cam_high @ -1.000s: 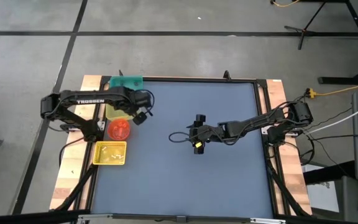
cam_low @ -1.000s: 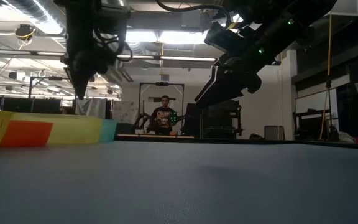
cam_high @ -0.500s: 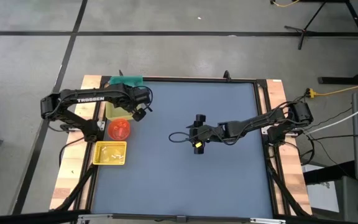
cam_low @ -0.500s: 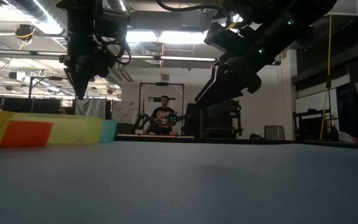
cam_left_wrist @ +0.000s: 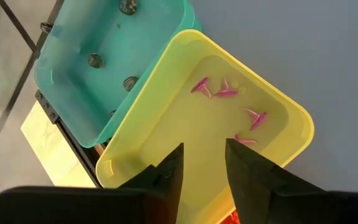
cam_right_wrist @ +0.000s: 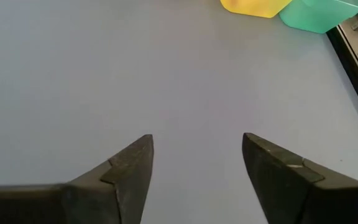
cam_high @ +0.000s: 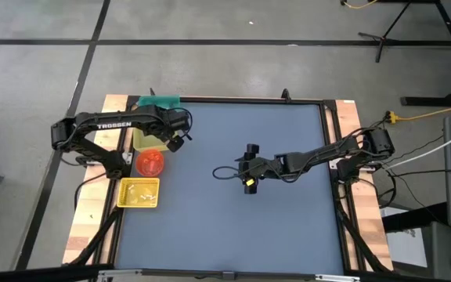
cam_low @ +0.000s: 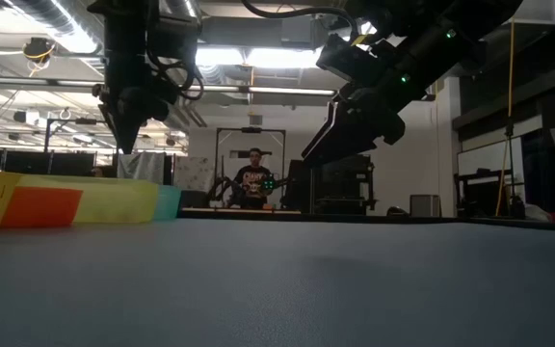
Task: Sort Halloween decoration
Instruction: Return to Home Position
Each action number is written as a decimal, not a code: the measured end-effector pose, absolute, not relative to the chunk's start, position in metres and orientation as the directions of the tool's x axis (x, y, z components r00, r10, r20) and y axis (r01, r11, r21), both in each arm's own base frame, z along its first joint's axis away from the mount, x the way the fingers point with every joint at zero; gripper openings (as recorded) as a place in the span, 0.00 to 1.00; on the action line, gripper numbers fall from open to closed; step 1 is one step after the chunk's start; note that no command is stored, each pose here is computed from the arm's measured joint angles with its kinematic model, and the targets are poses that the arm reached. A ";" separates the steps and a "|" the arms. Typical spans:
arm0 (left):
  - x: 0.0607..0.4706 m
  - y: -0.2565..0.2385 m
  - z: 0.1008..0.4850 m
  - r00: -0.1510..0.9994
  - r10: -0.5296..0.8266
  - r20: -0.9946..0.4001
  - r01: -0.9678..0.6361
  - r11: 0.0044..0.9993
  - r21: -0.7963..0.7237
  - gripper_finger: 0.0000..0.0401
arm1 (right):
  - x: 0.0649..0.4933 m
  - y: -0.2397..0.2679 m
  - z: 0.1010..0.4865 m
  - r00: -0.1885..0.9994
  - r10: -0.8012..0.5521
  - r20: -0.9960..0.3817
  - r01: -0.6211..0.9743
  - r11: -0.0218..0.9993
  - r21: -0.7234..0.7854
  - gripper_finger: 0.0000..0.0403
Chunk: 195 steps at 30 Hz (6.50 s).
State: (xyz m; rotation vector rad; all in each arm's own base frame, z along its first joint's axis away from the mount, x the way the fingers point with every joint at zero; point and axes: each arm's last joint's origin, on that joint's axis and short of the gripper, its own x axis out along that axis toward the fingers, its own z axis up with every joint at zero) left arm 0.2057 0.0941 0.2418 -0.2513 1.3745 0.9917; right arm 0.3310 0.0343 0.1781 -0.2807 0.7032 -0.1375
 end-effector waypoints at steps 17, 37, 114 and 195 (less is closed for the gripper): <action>0.204 0.075 0.255 -0.040 0.514 -0.857 -0.556 0.701 0.447 0.00 | 0.310 0.032 0.218 0.791 -0.188 -0.582 0.022 0.960 -0.280 0.02; 0.105 0.034 0.271 0.544 0.531 -0.650 -0.631 0.769 0.101 0.00 | 0.179 0.015 0.317 0.839 -0.183 -0.512 0.047 0.962 -0.268 0.01; 0.119 0.020 0.151 0.969 0.173 -0.176 -0.174 0.985 0.014 0.00 | 0.098 0.008 0.169 0.999 -0.034 0.036 0.034 0.999 0.024 0.01; 0.095 0.001 0.186 0.976 0.023 0.215 -0.027 1.000 0.014 0.00 | 0.097 0.008 0.170 0.998 -0.033 0.054 0.032 0.999 0.029 0.01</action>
